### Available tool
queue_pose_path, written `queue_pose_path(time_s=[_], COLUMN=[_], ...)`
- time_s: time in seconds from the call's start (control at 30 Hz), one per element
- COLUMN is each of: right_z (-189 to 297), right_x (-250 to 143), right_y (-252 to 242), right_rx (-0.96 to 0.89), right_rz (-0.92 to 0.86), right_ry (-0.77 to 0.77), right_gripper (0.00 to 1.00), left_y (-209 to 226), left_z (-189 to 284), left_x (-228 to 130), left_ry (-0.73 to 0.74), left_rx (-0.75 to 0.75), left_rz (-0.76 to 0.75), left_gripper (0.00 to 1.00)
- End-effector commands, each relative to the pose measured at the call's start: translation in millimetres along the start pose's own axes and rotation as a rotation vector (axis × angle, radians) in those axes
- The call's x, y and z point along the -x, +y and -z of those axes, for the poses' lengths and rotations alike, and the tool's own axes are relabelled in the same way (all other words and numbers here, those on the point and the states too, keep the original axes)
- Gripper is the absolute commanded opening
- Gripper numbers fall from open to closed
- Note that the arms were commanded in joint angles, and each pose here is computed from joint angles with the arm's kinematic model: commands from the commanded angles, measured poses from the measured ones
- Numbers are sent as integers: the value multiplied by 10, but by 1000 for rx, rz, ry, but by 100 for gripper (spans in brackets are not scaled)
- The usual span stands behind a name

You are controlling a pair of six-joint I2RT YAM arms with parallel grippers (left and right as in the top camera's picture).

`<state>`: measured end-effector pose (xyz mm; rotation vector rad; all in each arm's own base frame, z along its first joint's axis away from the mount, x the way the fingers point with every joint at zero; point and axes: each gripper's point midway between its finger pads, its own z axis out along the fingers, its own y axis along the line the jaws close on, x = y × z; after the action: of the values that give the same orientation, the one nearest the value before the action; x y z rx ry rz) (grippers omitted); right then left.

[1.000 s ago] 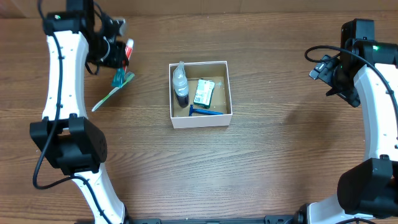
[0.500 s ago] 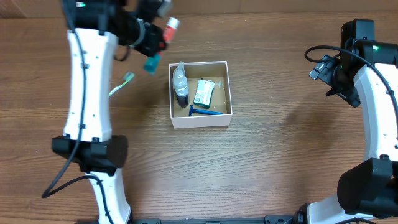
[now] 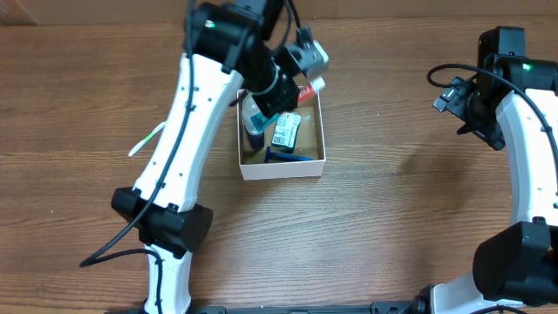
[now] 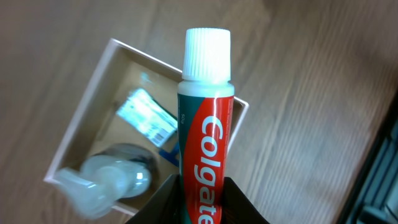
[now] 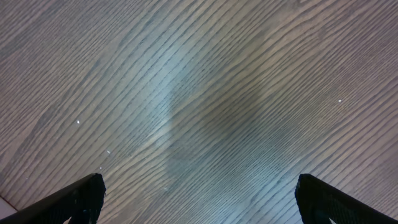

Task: Pack container
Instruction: 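Lift the toothpaste tube with the left gripper and lower it into the box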

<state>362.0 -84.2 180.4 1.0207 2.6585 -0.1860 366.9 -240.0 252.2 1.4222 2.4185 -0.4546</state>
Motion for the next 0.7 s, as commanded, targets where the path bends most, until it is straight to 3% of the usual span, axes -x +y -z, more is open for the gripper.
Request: queue_pose_path(time_s=[0.0,0.2,0.67], right_z=[48,48,48], right_x=[25,25,25], right_y=[5,5,5], right_rx=[11,11,11], right_rz=[-8,-8,-8], right_ry=[-17,-17,-17], right_gripper=[100,100,100], left_y=[-47,-22,114], left_z=[-245,-725,-1371], left_x=[-152,-397,-649], left_ry=[70,150,168], left_rx=[-43,-99,-103], left_rz=[-52,-51,-271], left_gripper=[21,22,24])
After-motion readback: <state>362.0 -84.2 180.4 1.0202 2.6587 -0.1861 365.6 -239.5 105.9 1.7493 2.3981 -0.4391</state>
